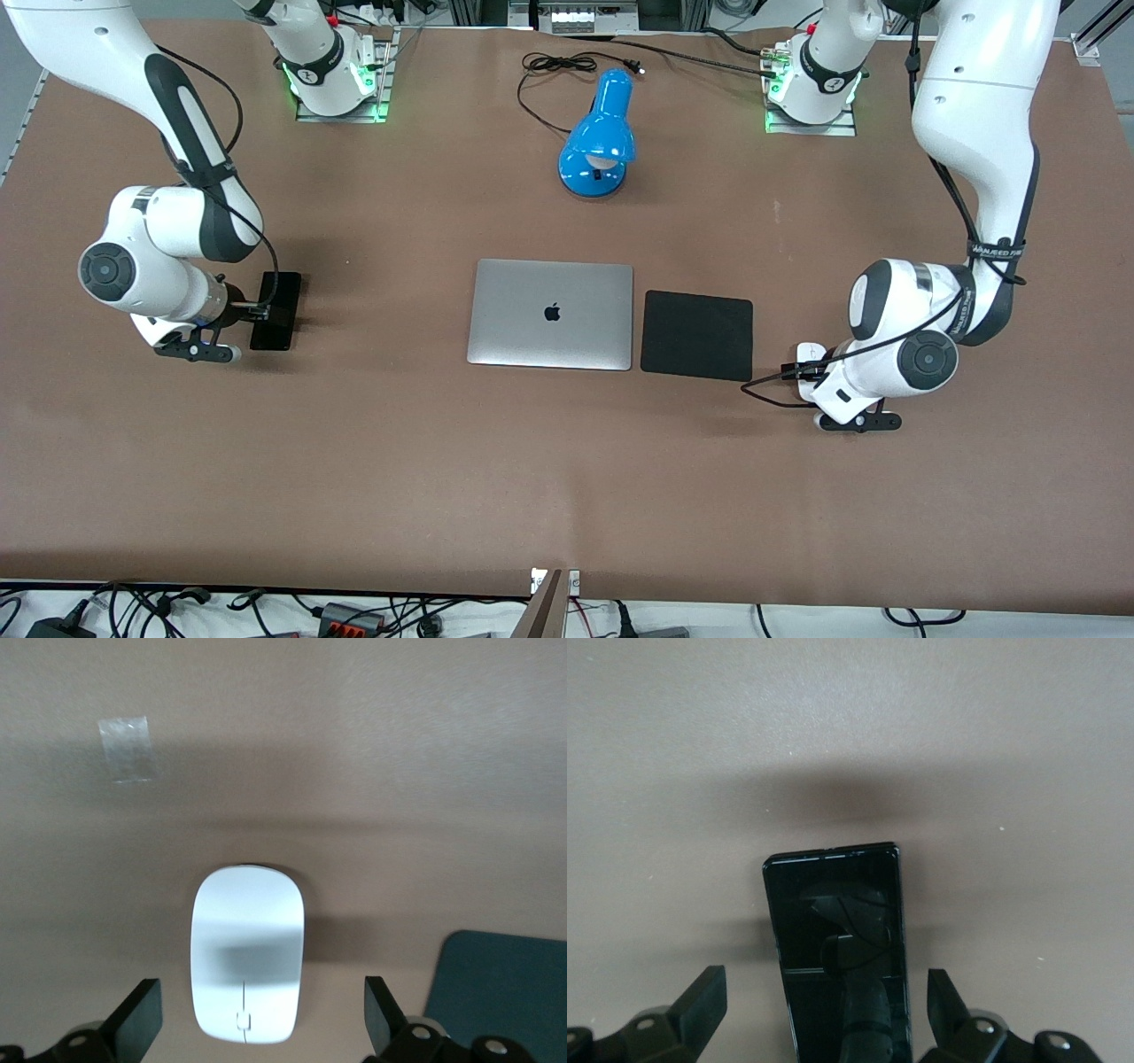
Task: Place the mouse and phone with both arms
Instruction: 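Lower the right gripper onto the phone while the left gripper lowers onto the mouse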
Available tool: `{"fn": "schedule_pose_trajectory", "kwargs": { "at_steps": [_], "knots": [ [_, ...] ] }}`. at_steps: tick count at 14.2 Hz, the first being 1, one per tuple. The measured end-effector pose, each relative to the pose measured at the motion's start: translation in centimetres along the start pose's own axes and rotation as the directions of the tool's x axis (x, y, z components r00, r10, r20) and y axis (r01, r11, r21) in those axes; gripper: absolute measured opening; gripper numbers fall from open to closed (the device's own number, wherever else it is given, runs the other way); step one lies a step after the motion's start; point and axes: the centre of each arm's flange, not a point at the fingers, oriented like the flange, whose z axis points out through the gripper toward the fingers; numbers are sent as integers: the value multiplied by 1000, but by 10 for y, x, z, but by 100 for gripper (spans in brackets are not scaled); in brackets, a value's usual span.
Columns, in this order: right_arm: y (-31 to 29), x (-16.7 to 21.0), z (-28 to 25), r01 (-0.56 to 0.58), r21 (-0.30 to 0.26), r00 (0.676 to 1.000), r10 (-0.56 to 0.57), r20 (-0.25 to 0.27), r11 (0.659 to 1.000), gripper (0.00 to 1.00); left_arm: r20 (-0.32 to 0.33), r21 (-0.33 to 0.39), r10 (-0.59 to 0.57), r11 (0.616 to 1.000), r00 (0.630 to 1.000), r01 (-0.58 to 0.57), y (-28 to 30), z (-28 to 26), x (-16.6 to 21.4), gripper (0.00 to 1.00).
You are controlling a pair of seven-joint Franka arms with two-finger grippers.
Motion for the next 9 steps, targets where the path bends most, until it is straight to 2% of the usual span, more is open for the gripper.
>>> {"fn": "schedule_pose_trajectory", "kwargs": {
  "at_steps": [4,9],
  "knots": [
    [-1,-13,34,-4,4,1000,4,-1,1000,100,2,1,-2,1000,1000,2,-1,10,2,100],
    [1,-18,40,-15,3,1000,15,10,1000,100,2,5,4,1000,1000,-4,-2,13,2,100]
  ]
}}
